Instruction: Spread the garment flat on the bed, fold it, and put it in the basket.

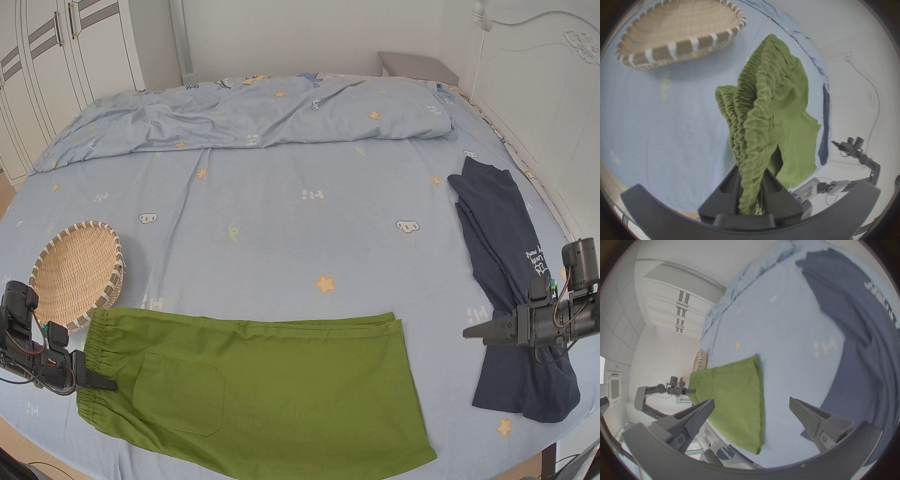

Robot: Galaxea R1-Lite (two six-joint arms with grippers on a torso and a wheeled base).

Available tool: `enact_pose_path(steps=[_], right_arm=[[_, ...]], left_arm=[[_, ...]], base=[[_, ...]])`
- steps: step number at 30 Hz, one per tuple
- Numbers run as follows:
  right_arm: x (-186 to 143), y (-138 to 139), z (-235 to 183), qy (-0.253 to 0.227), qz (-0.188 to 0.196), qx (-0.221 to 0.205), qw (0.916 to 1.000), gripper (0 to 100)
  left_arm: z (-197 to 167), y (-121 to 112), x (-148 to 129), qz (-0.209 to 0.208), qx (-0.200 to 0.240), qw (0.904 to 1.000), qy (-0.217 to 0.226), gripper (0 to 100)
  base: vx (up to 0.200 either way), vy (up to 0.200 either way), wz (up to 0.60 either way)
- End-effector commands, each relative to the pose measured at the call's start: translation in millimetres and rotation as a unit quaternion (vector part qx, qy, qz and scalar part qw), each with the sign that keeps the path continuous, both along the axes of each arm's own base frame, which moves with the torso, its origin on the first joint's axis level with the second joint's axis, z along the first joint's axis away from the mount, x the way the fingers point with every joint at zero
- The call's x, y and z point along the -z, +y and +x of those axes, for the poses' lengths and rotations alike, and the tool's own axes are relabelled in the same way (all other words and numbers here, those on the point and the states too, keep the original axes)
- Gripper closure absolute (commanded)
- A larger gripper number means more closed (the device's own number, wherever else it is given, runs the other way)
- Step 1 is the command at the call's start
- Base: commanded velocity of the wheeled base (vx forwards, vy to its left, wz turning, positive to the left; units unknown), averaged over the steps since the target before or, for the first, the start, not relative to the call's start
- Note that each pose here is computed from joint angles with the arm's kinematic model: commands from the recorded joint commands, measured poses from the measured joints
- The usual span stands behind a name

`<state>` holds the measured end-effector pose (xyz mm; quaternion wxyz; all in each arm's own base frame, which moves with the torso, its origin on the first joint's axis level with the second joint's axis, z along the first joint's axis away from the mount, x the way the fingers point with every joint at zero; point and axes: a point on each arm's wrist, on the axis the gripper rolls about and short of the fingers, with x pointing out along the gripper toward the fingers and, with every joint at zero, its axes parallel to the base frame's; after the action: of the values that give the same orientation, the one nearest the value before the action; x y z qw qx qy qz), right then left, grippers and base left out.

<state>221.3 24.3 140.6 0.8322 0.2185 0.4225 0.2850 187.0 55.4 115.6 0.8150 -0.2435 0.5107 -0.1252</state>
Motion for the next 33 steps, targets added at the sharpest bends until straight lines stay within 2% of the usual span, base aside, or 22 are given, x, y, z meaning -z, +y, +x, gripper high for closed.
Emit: enact_pose_path(steps=[1, 3, 5, 8, 13, 14, 15, 19, 20, 21, 27, 33], right_arm=[[-45, 14, -6, -0.076, -0.018, 0.000, 0.9969, 0], [-47, 17, -5, -0.077, -0.024, 0.000, 0.9967, 0], [-47, 21, -4, -0.077, -0.032, -0.002, 0.9965, 0], [-45, 25, -6, -0.075, -0.035, -0.010, 0.9965, 0], [-46, 25, -6, -0.077, -0.035, -0.008, 0.9964, 0], [-46, 25, -6, -0.077, -0.035, -0.008, 0.9964, 0], [-47, 24, -5, -0.079, -0.035, -0.007, 0.9962, 0], [-47, 25, -6, -0.078, -0.035, -0.008, 0.9963, 0], [-47, 25, -6, -0.078, -0.035, -0.008, 0.9963, 0], [-46, 25, -6, -0.076, -0.035, -0.010, 0.9964, 0], [-41, 24, 1, -0.059, -0.038, -0.006, 0.9975, 0], [-38, 25, 2, -0.054, -0.038, -0.007, 0.9978, 0]], left_arm=[[-8, 6, -29, 0.053, -0.032, 0.9975, -0.035, 100], [-8, 6, -32, 0.061, -0.035, 0.9970, -0.032, 100], [-3, 7, -47, 0.094, -0.045, 0.9942, -0.028, 100], [-3, 0, -62, 0.105, -0.032, 0.9936, -0.027, 100], [3, -31, -86, 0.098, -0.004, 0.9949, -0.024, 100], [3, -31, -86, 0.098, -0.004, 0.9949, -0.024, 100], [6, -45, -91, 0.106, 0.004, 0.9941, -0.022, 100], [9, -76, -99, 0.141, 0.024, 0.9892, -0.030, 100], [9, -76, -99, 0.141, 0.024, 0.9892, -0.030, 100], [10, -91, -105, 0.149, 0.036, 0.9874, -0.042, 100], [1, -137, -123, 0.116, 0.092, 0.9869, -0.064, 100], [-4, -159, -130, 0.105, 0.138, 0.9811, -0.086, 100]], base=[[0.000, 0.000, 0.00], [0.000, 0.000, 0.00], [0.000, 0.000, 0.00], [0.000, 0.000, 0.00], [0.000, 0.000, 0.00], [0.000, 0.000, 0.00], [0.000, 0.000, 0.00], [0.000, 0.000, 0.00], [0.000, 0.000, 0.00], [0.000, 0.000, 0.00], [0.000, 0.000, 0.00], [0.000, 0.000, 0.00]])
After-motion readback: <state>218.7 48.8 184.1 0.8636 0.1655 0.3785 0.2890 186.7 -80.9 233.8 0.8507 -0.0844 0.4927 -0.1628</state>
